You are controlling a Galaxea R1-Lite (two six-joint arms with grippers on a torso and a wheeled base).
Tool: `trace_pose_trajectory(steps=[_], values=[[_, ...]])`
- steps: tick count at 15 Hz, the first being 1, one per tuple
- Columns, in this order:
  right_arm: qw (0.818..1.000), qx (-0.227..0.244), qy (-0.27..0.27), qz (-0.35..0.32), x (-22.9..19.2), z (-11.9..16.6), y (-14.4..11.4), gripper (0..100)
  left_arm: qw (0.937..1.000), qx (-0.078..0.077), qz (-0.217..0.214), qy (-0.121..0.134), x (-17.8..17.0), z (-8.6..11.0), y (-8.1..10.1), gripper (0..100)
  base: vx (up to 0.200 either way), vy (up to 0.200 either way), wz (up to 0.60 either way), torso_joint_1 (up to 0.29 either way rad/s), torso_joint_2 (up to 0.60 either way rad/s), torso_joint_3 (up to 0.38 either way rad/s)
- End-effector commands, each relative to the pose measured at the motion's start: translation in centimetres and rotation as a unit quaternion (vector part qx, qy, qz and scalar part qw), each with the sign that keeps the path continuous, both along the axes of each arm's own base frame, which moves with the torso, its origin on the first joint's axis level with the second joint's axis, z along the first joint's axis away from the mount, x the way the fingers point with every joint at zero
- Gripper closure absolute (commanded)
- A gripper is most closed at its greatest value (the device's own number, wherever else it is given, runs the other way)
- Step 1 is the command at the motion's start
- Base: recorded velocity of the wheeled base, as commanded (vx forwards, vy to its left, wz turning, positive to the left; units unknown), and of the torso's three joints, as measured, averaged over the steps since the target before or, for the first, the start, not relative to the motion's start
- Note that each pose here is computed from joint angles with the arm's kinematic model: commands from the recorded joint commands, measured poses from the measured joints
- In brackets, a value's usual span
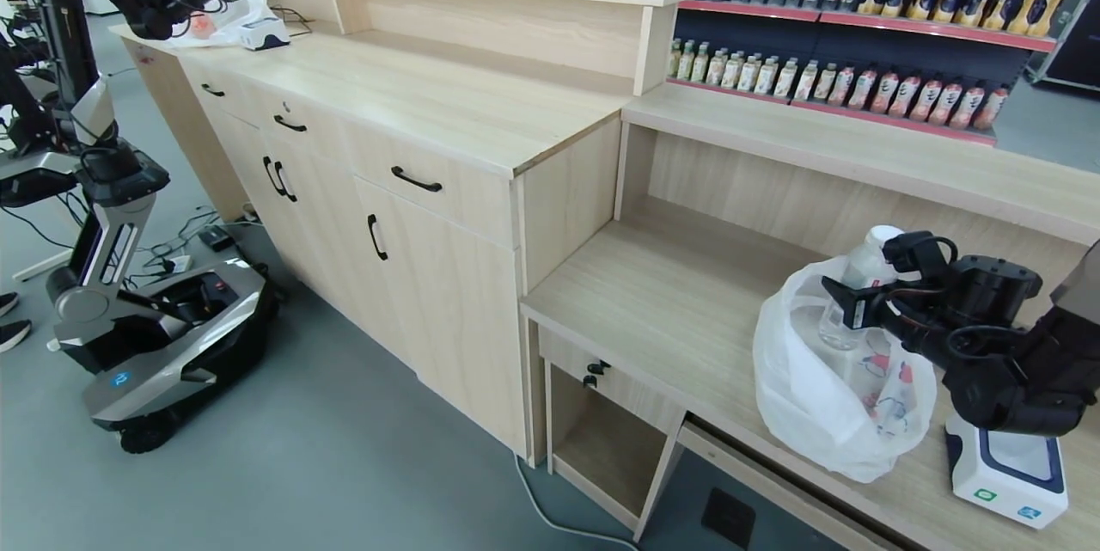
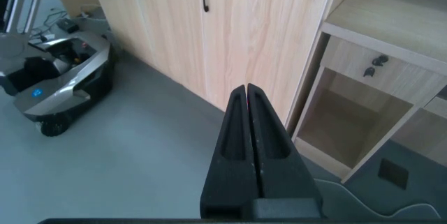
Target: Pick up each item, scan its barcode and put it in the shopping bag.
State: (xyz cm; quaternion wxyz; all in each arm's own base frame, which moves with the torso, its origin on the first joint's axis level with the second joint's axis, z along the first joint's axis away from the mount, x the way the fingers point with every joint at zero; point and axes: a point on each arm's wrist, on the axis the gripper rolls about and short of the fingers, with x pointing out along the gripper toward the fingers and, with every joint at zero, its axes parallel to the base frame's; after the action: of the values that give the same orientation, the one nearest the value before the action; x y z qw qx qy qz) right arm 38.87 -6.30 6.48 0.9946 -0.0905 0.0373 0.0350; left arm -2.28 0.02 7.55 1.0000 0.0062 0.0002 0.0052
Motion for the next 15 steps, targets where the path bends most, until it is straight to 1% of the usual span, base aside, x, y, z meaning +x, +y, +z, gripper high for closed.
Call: trace_pose_trajectory(steps=[1, 6, 10, 15], values=[[1.0, 0.001, 0.003, 0.004, 1.1, -1.0, 0.1, 100, 1.0, 0.0, 0.0, 0.0, 0.0, 0.0, 0.0, 100, 0.0, 0.0, 0.0, 0.0, 0.0, 0.0], [1.0, 0.0, -0.005, 0.008, 3.2, -2.3, 0.0, 100, 1.0, 0.0, 0.0, 0.0, 0.0, 0.0, 0.0, 100, 0.0, 0.0, 0.0, 0.0, 0.0, 0.0], [1.0, 0.001, 0.01, 0.008, 3.6, -3.9, -0.1, 100, 1.0, 0.0, 0.0, 0.0, 0.0, 0.0, 0.0, 100, 0.0, 0.0, 0.0, 0.0, 0.0, 0.0], [1.0, 0.003, 0.017, 0.008, 3.6, -4.4, -0.1, 100, 1.0, 0.0, 0.0, 0.0, 0.0, 0.0, 0.0, 100, 0.0, 0.0, 0.0, 0.0, 0.0, 0.0]])
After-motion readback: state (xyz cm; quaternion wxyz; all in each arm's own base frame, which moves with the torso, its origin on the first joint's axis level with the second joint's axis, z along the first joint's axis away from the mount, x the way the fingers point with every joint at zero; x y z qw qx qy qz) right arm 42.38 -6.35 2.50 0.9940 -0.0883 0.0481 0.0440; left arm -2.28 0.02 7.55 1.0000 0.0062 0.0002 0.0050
